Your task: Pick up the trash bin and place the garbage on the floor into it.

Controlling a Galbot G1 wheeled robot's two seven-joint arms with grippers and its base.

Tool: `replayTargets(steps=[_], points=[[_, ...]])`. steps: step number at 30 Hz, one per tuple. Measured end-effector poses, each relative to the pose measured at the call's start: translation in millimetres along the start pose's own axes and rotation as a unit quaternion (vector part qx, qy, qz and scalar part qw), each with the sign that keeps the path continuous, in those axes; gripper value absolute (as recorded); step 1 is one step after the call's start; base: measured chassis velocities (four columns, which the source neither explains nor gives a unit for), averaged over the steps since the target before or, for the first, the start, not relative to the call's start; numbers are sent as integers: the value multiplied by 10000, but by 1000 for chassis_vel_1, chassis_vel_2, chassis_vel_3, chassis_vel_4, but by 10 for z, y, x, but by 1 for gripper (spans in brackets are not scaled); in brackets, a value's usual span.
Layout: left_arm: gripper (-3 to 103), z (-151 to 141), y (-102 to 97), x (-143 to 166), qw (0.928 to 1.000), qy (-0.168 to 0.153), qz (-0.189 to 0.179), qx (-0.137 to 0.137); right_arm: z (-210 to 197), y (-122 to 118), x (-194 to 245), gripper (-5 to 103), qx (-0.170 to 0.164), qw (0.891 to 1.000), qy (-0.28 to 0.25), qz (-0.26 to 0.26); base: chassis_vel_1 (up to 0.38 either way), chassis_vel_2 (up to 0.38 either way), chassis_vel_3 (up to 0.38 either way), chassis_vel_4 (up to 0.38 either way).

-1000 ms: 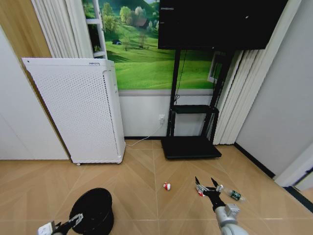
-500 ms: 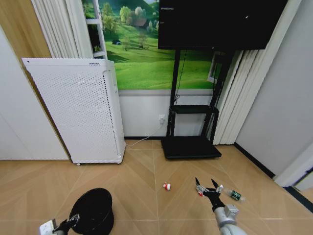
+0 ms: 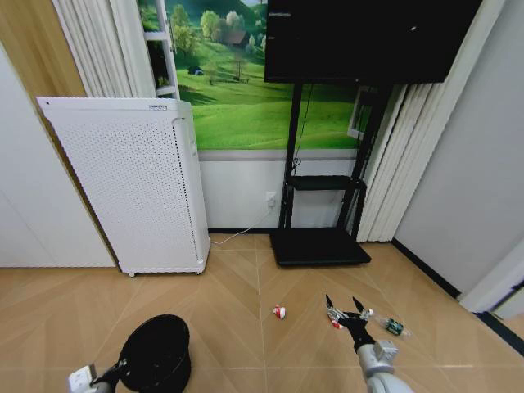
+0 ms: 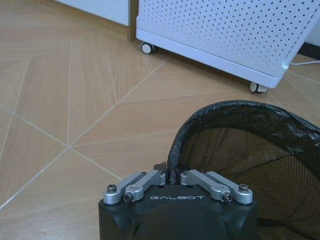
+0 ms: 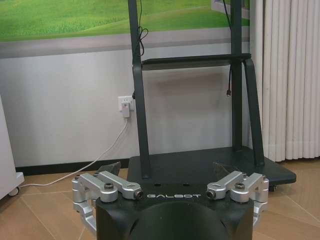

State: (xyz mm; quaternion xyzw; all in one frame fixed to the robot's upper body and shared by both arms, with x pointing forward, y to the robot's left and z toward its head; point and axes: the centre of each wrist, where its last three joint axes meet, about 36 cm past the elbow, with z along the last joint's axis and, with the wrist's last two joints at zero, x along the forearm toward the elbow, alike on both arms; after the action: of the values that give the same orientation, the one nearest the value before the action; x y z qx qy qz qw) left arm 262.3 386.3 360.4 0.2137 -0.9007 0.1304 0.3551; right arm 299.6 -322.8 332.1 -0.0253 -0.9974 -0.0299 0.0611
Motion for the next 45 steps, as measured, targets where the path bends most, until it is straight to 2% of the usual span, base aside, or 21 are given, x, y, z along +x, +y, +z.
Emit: replayTargets(steps=[7, 9, 11, 14, 15, 17, 19, 21, 22, 25, 26, 28, 29, 30, 33, 34, 36, 37, 39, 42, 45], points=[[7, -58, -16, -113, 9980, -550, 143, -268, 12, 19, 12, 100, -5, 10000, 1, 9, 0, 0, 0, 0], [7, -141, -34, -198, 9930, -1019, 386, -450, 11, 20, 15, 100, 3, 10000, 3, 7, 0, 0, 0, 0], [7, -166, -42, -221, 9914, -1130, 430, -493, 10, 20, 15, 100, 5, 10000, 2, 6, 0, 0, 0, 0], [7, -345, -96, -336, 9822, -1610, 681, -693, 3, 23, 19, 100, 26, 10000, -11, 1, 0, 0, 0, 0], [7, -345, -96, -336, 9822, -1610, 681, -693, 3, 23, 19, 100, 26, 10000, -11, 1, 0, 0, 0, 0], [7, -488, -135, -390, 9743, -1909, 856, -837, 5, 18, 31, 100, 39, 10000, -6, -5, 0, 0, 0, 0], [7, -520, -144, -406, 9721, -1985, 892, -872, 6, 15, 33, 100, 43, 10000, -8, -5, 0, 0, 0, 0], [7, -609, -158, -455, 9640, -2223, 1062, -1005, 10, 7, 39, 100, 52, 10000, -18, -3, 0, 0, 0, 0], [7, -609, -158, -455, 9640, -2223, 1062, -1005, 10, 7, 39, 100, 52, 10000, -18, -3, 0, 0, 0, 0], [7, -710, -135, -544, 9496, -2556, 1351, -1209, 22, 4, 51, 100, 43, 10000, -19, 3, 0, 0, 0, 0], [7, -710, -135, -544, 9496, -2556, 1351, -1209, 22, 4, 51, 100, 43, 10000, -19, 3, 0, 0, 0, 0], [7, -830, -149, -599, 9350, -2827, 1628, -1389, 37, 11, 61, 100, 39, 10000, -15, 3, 0, 0, 0, 0], [7, -867, -162, -600, 9311, -2903, 1697, -1416, 43, 19, 66, 100, 35, 10000, -4, -5, 0, 0, 0, 0], [7, -867, -162, -600, 9311, -2903, 1697, -1416, 43, 19, 66, 100, 35, 10000, -4, -5, 0, 0, 0, 0], [7, -1086, -311, -558, 9028, -3397, 2134, -1550, 69, 99, 62, 100, -16, 9999, 25, -100, 0, 0, 0, 0], [7, -1086, -311, -558, 9028, -3397, 2134, -1550, 69, 99, 62, 100, -16, 9999, 25, -100, 0, 0, 0, 0], [7, -1168, -391, -551, 8895, -3575, 2378, -1565, 79, 192, 26, 100, -119, 9997, 63, -182, 0, 0, 0, 0], [7, -1168, -391, -551, 8895, -3575, 2378, -1565, 79, 192, 26, 100, -119, 9997, 63, -182, 0, 0, 0, 0], [7, -1210, -456, -522, 8794, -3631, 2684, -1511, 53, 331, -36, 100, -298, 9990, 149, -296, 0, 0, 0, 0], [7, -1221, -473, -466, 8746, -3640, 2843, -1474, 9, 405, -95, 100, -345, 9985, 172, -378, 0, 0, 0, 0], [7, -1216, -456, -421, 8742, -3623, 2881, -1463, -20, 444, -138, 100, -328, 9983, 191, -435, 0, 0, 0, 0]])
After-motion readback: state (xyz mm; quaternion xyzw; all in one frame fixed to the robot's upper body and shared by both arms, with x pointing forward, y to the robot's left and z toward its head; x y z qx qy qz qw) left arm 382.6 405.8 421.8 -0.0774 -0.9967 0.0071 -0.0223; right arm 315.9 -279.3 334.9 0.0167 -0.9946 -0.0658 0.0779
